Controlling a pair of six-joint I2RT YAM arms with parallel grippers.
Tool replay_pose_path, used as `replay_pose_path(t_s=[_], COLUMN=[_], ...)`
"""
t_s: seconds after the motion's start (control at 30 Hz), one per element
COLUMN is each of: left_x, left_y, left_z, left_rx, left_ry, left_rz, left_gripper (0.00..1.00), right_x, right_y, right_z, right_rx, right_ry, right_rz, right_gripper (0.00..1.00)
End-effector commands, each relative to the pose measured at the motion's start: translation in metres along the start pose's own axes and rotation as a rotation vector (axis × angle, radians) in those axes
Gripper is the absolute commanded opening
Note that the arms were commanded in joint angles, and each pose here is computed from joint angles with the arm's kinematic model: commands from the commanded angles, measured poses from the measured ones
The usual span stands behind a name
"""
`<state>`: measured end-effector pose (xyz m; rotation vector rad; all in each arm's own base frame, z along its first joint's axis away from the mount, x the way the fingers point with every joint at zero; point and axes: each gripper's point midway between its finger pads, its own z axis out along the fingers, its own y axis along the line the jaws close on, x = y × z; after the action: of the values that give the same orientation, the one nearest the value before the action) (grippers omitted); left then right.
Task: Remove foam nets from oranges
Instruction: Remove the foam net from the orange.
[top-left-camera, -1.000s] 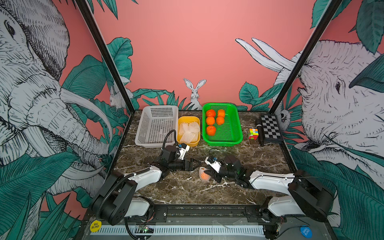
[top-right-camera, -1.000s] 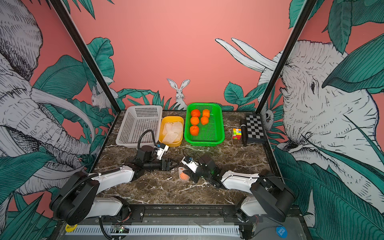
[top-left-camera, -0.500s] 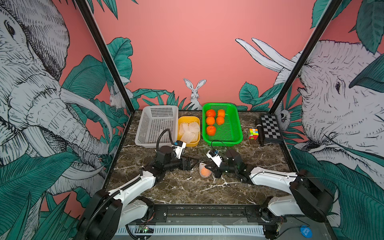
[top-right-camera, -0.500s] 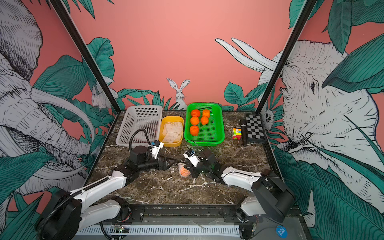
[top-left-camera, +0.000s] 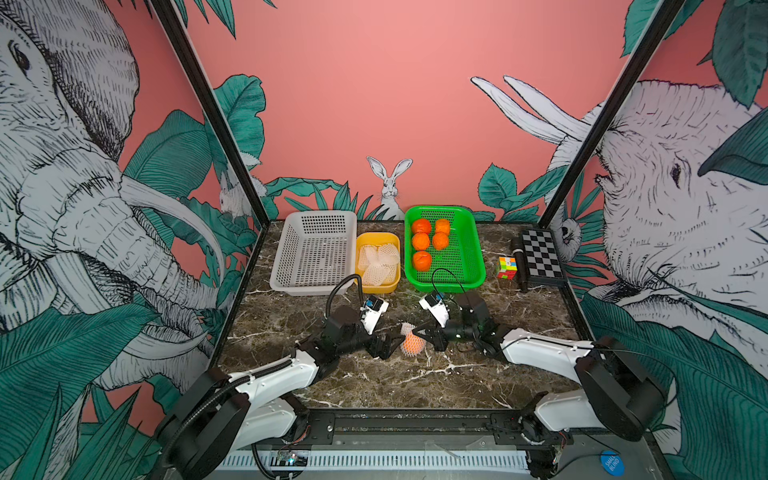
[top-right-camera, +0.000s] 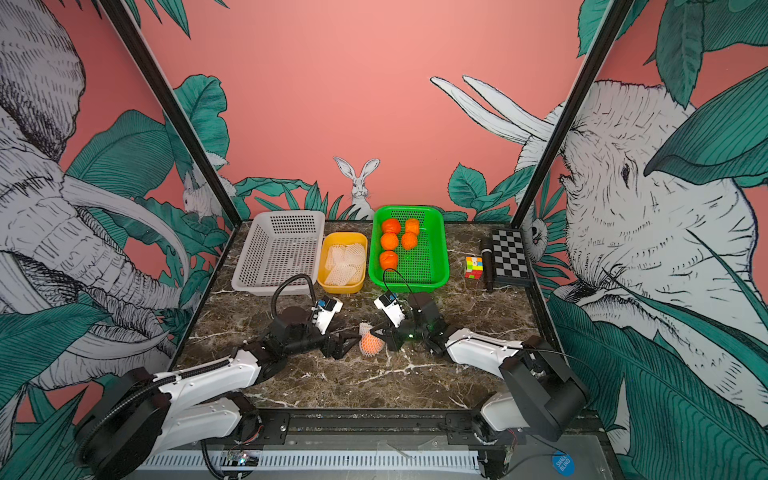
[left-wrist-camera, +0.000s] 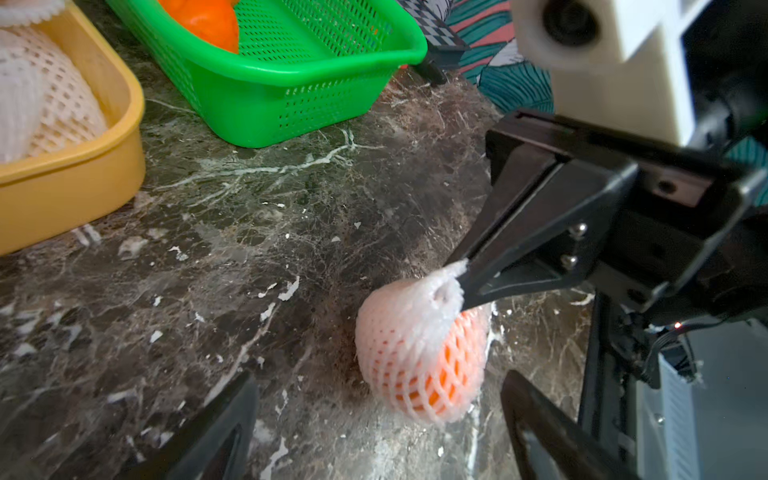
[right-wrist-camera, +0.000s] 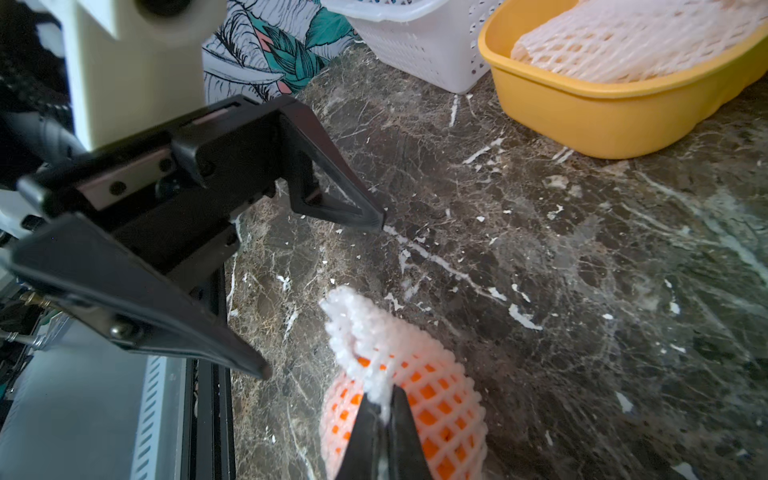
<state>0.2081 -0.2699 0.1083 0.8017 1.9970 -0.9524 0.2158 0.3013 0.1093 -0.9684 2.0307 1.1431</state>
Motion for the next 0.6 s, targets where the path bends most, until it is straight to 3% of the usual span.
replay_pose_path(t_s=[0.0, 0.13, 0.3, 0.47, 0.57], left_x=[-0.010, -0.004, 0.001, 0.005, 0.005], left_y=[-0.006, -0.006, -0.008, -0.011, -0.015], left_z=[0.006, 0.014, 0.020, 0.027, 0.030], left_rx=[0.029, 0.041, 0.068, 0.103, 0.133], left_ry=[-0.049, -0.017, 0.017, 0.039, 0.049], left_rz=[0.176, 0.210, 0.227, 0.232, 0.239], left_gripper=[0.93, 0.88, 0.63, 0.56, 0.46], right_x=[-0.003, 0.000, 0.003, 0.006, 0.007], right_y=[0.007, 0.007, 0.005, 0.004, 0.004], right_z=[0.003, 0.004, 0.006, 0.008, 0.009], right_rx=[-0.057, -0.060, -0.057, -0.063, -0.059], right_ry=[-0.007, 0.010, 0.023, 0.030, 0.035], right_rz=[-0.019, -0.040, -0.043, -0.029, -0.025], right_gripper=[0.00, 0.00, 0.01, 0.02, 0.03])
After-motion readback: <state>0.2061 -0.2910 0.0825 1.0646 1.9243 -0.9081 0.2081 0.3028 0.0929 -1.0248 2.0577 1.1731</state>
